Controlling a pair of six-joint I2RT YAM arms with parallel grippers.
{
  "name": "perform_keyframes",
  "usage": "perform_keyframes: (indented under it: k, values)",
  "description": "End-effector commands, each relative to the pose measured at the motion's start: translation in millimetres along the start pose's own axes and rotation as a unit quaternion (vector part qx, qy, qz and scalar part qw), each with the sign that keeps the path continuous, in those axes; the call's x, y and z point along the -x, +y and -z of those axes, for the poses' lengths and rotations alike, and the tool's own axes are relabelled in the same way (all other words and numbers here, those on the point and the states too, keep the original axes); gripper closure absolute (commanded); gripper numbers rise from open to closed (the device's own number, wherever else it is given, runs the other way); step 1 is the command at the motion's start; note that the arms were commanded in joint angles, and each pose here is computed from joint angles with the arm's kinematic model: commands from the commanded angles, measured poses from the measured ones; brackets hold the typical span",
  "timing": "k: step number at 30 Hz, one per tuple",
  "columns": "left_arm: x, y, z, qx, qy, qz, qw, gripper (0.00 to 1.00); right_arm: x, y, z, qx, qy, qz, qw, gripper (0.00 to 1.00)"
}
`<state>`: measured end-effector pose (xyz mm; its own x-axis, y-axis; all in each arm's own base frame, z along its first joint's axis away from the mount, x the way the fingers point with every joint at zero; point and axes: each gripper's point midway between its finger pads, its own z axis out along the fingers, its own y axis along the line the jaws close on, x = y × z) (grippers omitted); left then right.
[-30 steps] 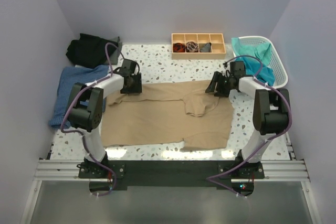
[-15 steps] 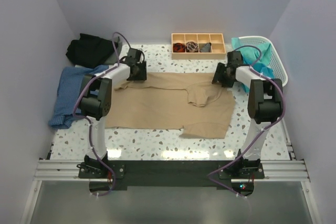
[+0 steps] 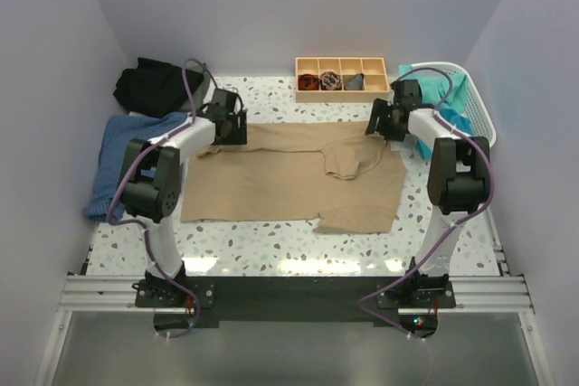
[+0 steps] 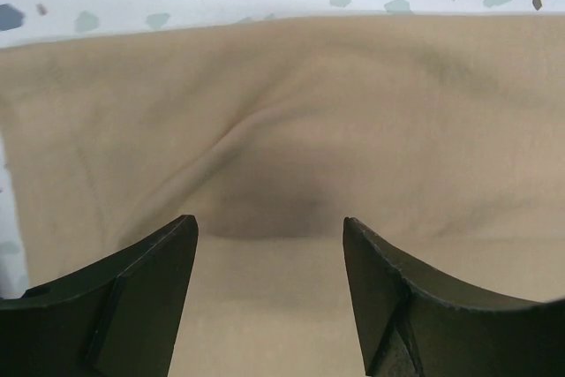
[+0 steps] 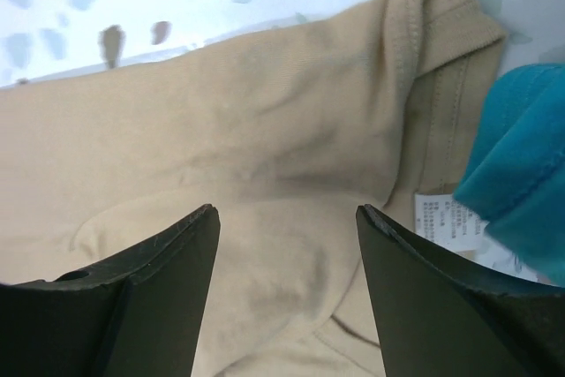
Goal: Fold and stack the t-shirts
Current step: Fold the tshirt
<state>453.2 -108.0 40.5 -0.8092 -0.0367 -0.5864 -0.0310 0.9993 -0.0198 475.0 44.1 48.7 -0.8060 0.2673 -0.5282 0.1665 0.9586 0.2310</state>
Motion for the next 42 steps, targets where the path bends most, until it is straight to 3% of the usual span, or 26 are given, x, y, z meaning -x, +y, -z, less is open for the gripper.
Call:
perform_keyframes:
  k: [1,7,15,26,31,37,42]
  values:
    - [26,12,34,0.020,-0.064,0.019,0.998,0.28,20,33,41,0.079,-0.034,0.021,0.996,0.32]
    - [4,15,8,0.026,-0.040,0.025,0.999,0.30,-9,46,28,0.108,0.003,0.022,0.994,0.32]
    - [23,24,-8,0.012,-0.068,0.047,0.997,0.32,-35,37,4,0.098,0.033,0.021,0.994,0.33]
    - [6,58,-7,0.077,-0.025,0.042,0.996,0.34,-81,-29,-5,-0.065,0.106,0.006,0.992,0.34]
    - [-6,80,-6,0.140,0.001,0.028,0.990,0.34,-64,-49,4,-0.131,0.081,0.023,0.988,0.32]
    - [1,90,2,0.165,-0.010,0.030,0.986,0.37,-22,-16,29,-0.045,0.010,0.067,0.997,0.26]
    - [34,68,37,0.125,-0.084,0.037,0.988,0.38,1,23,74,0.047,-0.059,0.057,0.996,0.23]
